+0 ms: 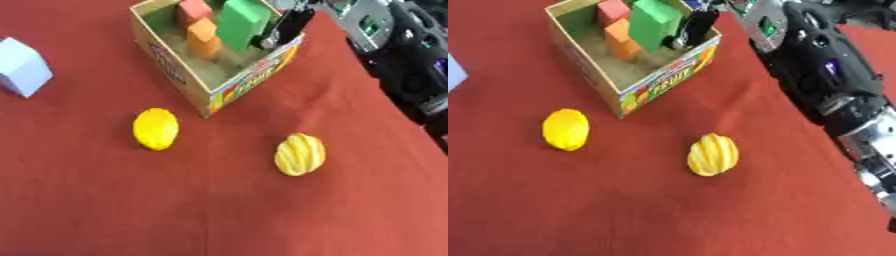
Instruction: Pick up objects on the table and place them in the box.
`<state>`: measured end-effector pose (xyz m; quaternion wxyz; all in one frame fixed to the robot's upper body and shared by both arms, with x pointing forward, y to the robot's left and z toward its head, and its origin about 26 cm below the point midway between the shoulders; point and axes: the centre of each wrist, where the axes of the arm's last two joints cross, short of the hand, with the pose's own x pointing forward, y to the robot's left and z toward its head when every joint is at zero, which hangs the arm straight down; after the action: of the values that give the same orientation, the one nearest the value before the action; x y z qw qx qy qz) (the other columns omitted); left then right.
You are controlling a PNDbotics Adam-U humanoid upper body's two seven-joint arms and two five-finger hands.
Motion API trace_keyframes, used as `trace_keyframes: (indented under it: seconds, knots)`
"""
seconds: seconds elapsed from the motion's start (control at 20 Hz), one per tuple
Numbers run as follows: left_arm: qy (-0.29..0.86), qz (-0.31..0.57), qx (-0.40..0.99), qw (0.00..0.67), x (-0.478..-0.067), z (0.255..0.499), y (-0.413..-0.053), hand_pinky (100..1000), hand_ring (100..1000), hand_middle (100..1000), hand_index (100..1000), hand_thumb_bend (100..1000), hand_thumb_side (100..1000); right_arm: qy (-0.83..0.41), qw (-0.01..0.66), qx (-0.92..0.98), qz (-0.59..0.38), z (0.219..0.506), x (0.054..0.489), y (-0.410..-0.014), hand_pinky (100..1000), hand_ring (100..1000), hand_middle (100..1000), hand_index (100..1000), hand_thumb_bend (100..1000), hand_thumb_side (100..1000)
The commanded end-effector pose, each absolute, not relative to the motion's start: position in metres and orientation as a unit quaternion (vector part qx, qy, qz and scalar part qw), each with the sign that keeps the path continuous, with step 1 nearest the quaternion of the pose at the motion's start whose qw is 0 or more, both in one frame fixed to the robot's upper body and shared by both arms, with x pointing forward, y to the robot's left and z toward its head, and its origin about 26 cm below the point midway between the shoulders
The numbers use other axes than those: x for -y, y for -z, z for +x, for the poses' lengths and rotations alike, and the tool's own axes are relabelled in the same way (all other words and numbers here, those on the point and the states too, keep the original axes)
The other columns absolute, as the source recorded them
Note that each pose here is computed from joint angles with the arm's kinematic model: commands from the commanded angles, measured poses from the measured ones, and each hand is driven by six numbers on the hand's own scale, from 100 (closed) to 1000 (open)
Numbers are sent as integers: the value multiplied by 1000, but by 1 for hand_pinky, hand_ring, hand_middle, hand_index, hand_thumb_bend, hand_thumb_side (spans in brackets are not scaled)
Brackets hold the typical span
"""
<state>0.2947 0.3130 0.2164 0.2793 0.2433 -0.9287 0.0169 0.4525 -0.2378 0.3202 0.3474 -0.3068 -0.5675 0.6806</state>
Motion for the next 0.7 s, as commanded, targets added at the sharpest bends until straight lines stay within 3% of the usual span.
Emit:
trace_keyframes:
  seconds: [0.05,0.25,0.35,0.45,0.5,0.7]
  knots:
    - [-6,243,933,265,-313,293,-226,758,569,558,816,100,508,-675,338,569,-325,448,242,-338,921,970,879,916,240,100]
    - [-6,244,933,265,-313,293,-226,758,569,557,816,100,506,-675,340,569,-323,446,241,-338,940,999,905,940,285,100]
    - [-6,244,933,266,-313,293,-226,758,568,556,816,100,505,-680,340,564,-323,446,242,-338,960,1000,930,969,325,150]
    - [-6,244,933,266,-313,293,-225,757,568,555,816,100,505,-676,343,568,-320,447,242,-337,952,1000,914,964,259,137]
    - [-7,244,932,266,-313,292,-225,757,568,555,816,100,505,-673,346,573,-316,447,242,-337,947,1000,909,961,263,102]
    - [-7,245,932,266,-314,292,-225,757,568,553,815,100,503,-661,351,584,-315,448,244,-336,941,1000,902,960,248,100]
